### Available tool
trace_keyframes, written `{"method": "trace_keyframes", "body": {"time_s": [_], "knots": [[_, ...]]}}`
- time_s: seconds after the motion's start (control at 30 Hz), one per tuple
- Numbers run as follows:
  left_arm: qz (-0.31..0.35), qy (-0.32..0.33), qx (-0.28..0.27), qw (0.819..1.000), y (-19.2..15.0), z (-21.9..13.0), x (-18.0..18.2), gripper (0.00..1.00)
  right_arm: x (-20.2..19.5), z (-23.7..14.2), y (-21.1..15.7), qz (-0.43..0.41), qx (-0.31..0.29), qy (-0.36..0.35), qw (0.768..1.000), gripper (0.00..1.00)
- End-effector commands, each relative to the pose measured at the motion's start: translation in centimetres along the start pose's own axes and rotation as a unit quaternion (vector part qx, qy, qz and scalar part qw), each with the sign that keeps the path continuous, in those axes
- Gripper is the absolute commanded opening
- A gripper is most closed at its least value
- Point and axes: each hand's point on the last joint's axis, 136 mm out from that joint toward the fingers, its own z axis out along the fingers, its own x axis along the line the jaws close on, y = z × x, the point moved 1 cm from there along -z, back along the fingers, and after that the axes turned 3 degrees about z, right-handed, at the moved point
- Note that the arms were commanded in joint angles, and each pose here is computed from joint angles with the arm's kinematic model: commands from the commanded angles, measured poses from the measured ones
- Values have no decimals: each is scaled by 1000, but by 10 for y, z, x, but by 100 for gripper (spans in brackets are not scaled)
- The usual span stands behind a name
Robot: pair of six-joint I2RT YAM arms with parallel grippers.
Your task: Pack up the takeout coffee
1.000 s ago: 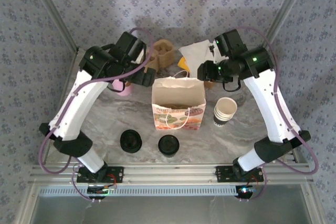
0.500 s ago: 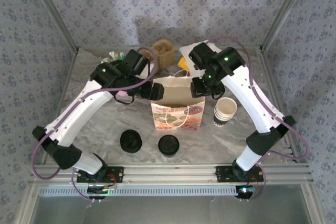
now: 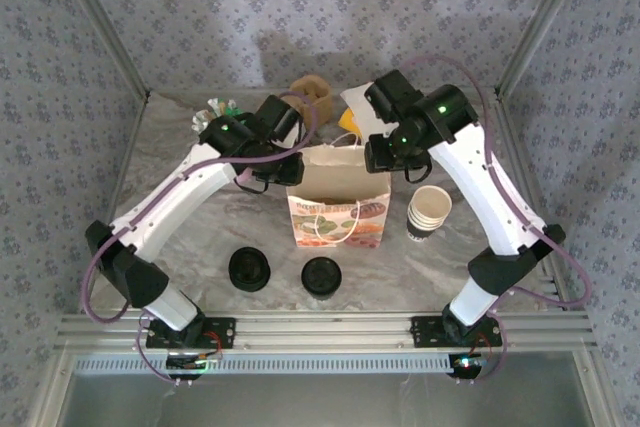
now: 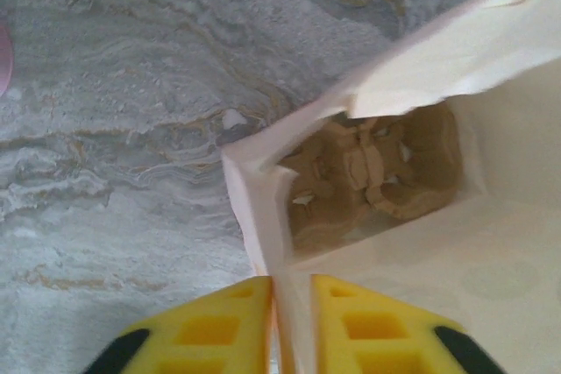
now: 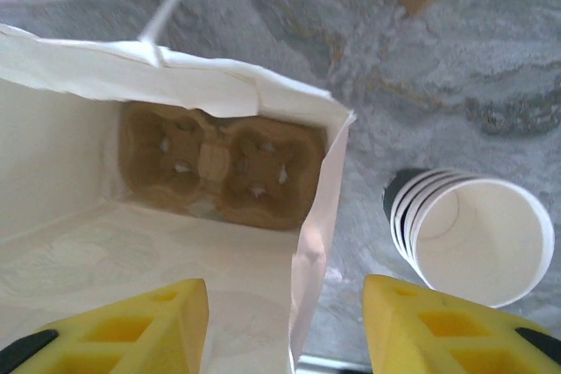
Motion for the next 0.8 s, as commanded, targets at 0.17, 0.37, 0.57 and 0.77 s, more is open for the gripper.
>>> {"method": "trace_keyframes", "body": {"time_s": [0.17, 0.37, 0.57, 0.77], "knots": [[-42, 73, -64, 994, 32, -24, 21, 3, -2, -44, 28, 11, -97, 72, 993, 51], [-107, 120, -64, 985, 22, -33, 57, 1, -4, -50, 28, 10, -97, 96, 991, 51], [-194, 135, -59, 970, 1, -39, 92, 1, 0, -44, 21, -5, -77, 108, 991, 51], [-237, 118, -56, 963, -12, -42, 102, 5, 9, -39, 12, -35, -60, 124, 990, 51]]}}
